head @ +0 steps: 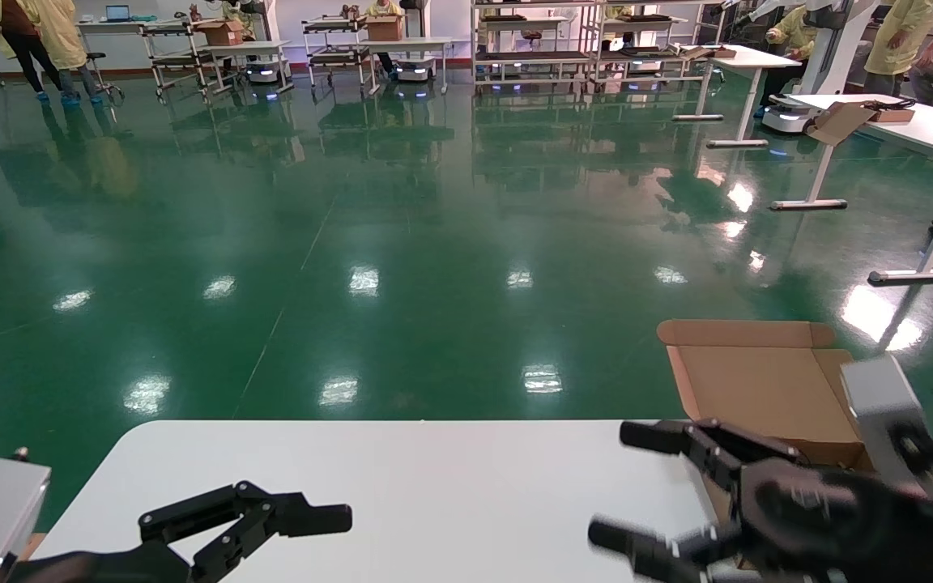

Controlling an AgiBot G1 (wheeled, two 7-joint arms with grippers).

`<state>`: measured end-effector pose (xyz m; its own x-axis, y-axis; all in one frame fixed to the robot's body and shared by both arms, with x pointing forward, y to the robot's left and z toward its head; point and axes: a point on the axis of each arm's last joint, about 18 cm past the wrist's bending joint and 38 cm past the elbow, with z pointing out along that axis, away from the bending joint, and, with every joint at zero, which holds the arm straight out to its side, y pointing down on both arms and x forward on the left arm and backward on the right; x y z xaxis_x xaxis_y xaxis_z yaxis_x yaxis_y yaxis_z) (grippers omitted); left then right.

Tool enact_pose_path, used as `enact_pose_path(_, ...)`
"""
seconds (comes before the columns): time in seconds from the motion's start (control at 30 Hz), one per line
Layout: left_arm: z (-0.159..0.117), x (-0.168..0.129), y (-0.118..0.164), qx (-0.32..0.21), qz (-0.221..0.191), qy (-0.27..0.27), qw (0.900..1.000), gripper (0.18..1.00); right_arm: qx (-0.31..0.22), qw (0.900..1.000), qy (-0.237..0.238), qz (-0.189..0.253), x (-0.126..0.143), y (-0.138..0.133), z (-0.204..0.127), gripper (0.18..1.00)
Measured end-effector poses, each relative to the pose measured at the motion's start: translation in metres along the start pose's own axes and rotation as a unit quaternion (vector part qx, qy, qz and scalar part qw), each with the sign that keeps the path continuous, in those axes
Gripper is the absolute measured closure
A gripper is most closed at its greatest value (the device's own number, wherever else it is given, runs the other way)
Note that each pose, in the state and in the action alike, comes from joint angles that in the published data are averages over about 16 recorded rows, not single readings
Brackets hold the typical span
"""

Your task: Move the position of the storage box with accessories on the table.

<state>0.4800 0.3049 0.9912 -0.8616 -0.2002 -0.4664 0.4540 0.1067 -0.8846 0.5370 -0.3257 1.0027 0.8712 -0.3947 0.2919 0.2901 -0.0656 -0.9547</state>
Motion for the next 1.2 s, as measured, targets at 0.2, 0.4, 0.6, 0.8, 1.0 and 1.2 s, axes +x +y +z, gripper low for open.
enact_pose_path(0.2,0.0,0.0,0.0,0.0,0.0,0.0,1.0,0.184,0.003,0.997,-0.055,-0.052,-0.035,-0.006,-0.001,0.178)
enact_pose_path(0.4,0.0,0.0,0.0,0.0,0.0,0.0,1.0,0.184,0.005,0.991,-0.098,-0.091,-0.062,-0.009,-0.003,0.178)
enact_pose_path(0.6,0.0,0.0,0.0,0.0,0.0,0.0,1.0,0.184,0.006,0.988,-0.116,-0.106,-0.074,-0.01,-0.004,0.178)
enact_pose_path(0.8,0.0,0.0,0.0,0.0,0.0,0.0,1.0,0.184,0.006,0.988,-0.115,-0.106,-0.073,-0.01,-0.004,0.178)
enact_pose_path(1.0,0.0,0.0,0.0,0.0,0.0,0.0,1.0,0.184,0.006,0.989,-0.11,-0.102,-0.07,-0.01,-0.004,0.178)
enact_pose_path(1.2,0.0,0.0,0.0,0.0,0.0,0.0,1.0,0.184,0.006,0.989,-0.107,-0.099,-0.068,-0.009,-0.004,0.178)
